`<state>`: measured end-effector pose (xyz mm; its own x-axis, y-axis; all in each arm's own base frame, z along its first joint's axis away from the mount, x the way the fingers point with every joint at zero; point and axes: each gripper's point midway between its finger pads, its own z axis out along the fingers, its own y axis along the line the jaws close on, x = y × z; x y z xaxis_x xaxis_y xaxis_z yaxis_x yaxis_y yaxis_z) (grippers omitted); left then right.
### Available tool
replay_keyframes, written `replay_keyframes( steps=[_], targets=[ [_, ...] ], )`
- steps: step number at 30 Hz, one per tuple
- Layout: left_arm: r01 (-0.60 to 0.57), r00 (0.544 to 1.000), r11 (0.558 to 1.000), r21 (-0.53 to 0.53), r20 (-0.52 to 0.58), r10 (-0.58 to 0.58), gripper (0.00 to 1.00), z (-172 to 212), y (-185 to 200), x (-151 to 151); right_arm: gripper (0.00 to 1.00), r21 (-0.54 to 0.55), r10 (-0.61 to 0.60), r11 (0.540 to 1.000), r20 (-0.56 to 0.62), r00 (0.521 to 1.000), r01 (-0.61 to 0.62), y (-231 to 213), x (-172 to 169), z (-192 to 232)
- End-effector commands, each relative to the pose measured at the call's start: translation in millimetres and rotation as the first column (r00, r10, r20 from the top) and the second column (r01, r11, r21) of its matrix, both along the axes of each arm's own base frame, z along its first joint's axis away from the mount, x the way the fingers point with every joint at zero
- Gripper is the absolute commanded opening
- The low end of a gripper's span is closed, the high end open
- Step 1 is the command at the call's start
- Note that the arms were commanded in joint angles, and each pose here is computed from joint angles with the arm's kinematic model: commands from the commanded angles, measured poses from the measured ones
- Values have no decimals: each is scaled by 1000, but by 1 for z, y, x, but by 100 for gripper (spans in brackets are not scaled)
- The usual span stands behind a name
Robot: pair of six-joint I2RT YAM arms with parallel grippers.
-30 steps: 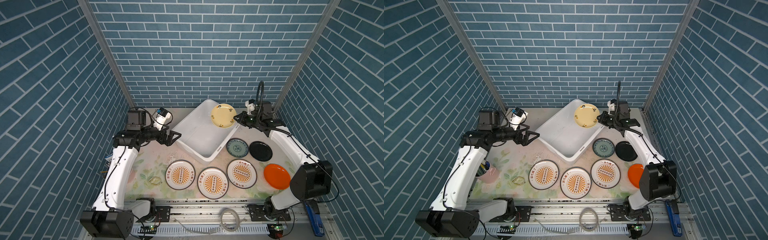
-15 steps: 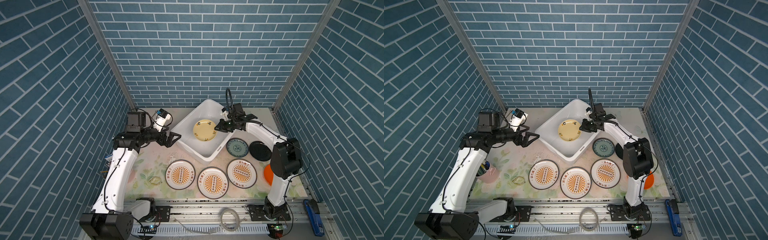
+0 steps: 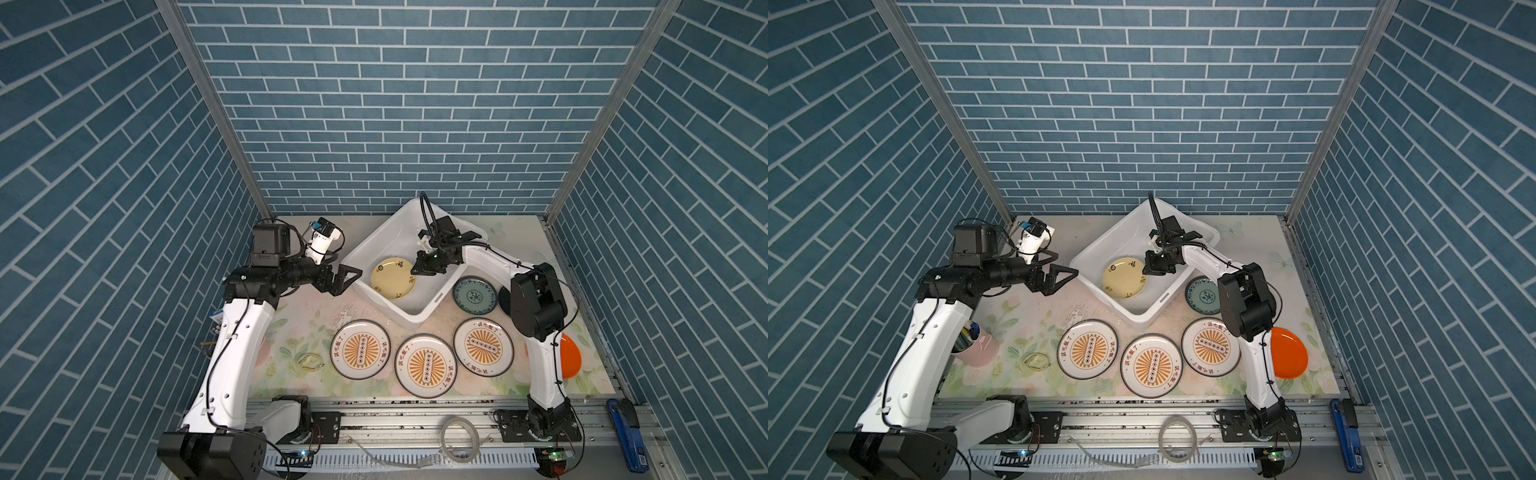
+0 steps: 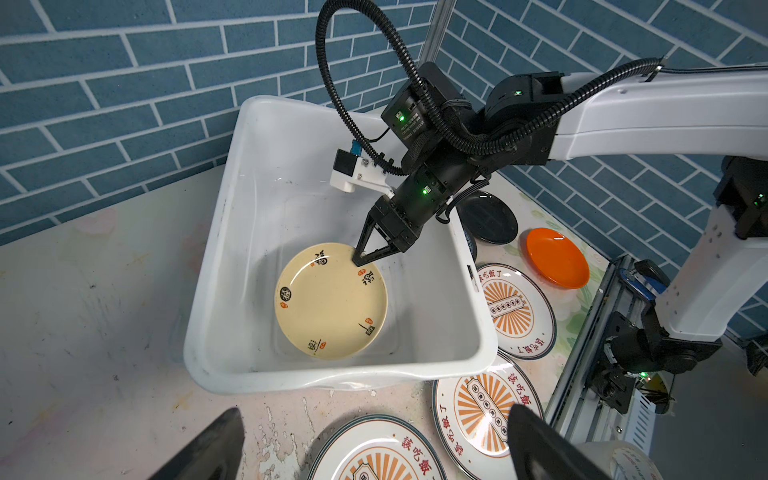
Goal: Place the plates into the plastic bin on the countertop
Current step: 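Lower the cream plate into the bin and open the right gripper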
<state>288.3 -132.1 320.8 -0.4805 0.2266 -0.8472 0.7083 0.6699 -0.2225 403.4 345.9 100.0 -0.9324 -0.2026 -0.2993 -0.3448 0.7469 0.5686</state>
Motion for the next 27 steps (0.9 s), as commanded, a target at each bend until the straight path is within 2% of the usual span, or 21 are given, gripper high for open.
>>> replay_keyframes(
  steps=[1, 10, 27],
  targets=[
    [20, 1000, 1000, -11, 6, -20, 100, 0, -4, -4, 0, 12, 46, 999, -8, 999, -46, 11, 0, -3],
    [26, 1000, 1000, -15, 8, -25, 100, 1, -4, -5, 0, -30, 49, 998, -46, 998, -50, 12, 5, -29],
    [29, 1000, 999, -23, 5, -29, 100, -2, -5, -5, 0, -44, 63, 997, -98, 993, -68, 18, 9, -51]
  ],
)
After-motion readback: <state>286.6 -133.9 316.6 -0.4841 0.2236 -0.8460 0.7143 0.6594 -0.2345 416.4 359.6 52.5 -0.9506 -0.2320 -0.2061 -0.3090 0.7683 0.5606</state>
